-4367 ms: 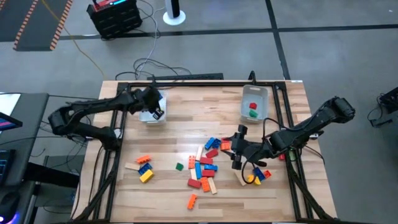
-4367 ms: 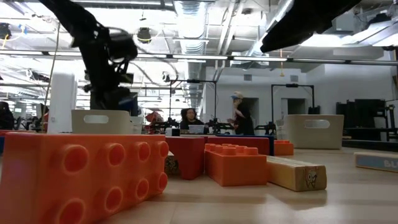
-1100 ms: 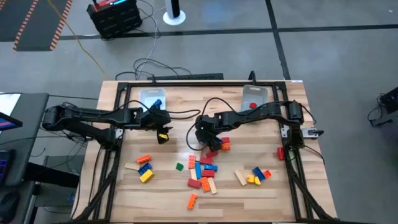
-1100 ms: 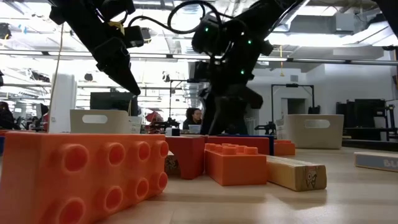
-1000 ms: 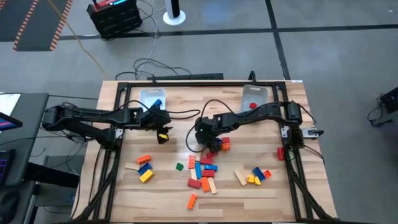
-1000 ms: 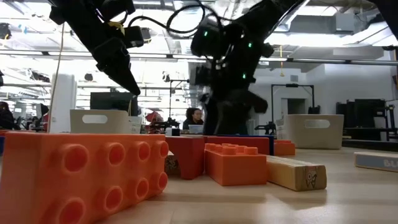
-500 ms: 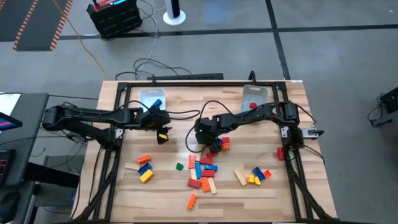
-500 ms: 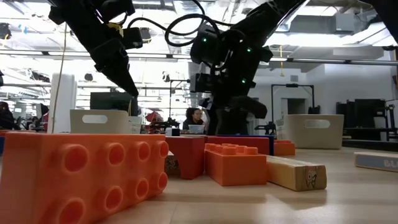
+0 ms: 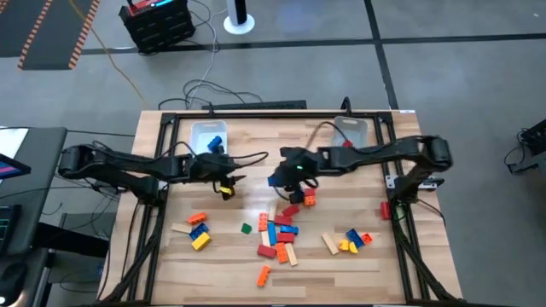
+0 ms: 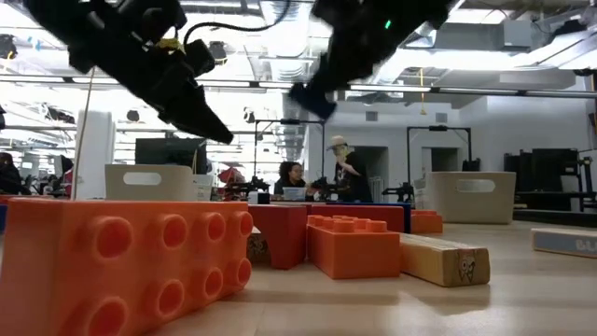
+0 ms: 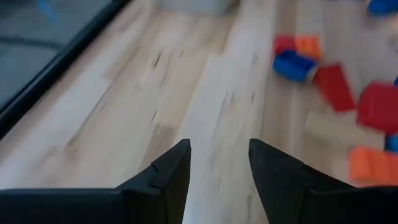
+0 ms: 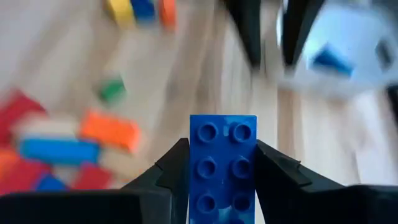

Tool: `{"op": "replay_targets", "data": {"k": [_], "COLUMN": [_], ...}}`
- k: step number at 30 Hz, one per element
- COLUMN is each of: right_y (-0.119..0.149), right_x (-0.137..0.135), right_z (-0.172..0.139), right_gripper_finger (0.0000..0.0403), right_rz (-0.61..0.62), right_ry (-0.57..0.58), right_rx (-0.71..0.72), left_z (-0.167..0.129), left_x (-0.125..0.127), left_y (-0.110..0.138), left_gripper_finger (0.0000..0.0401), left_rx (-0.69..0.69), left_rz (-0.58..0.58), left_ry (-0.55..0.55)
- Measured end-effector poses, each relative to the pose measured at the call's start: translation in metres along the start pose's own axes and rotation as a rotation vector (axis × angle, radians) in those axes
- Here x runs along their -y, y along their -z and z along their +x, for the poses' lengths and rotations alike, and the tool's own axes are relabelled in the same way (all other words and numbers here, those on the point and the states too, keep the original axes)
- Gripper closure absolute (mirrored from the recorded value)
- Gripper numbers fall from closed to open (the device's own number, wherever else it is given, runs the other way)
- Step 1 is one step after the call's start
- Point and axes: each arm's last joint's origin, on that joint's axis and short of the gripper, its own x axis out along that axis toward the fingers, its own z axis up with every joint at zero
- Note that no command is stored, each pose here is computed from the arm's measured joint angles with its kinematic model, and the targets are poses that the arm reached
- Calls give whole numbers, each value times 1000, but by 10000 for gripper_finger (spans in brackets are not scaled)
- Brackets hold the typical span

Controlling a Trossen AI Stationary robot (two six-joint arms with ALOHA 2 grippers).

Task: Sort blocks by size
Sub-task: Put the large blue game piece into the white bin

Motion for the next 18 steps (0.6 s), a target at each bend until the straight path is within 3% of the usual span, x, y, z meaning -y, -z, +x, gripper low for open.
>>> {"op": "replay_targets", "data": {"k": [8,18], "right_y": [-13,-16], "right_x": [-32,-37], "right_z": [-12,15], "right_gripper_finger": [233,233], "right_rz": [31,39], "right_ry": [115,154], "right_rx": [511,732], "left_z": [1,24], "left_x": [23,63], "left_y": [-8,-35], "left_gripper_finger": [242,242], "left_rx": [264,337], "left_rz": [-33,50], "left_ry": [95,182]}}
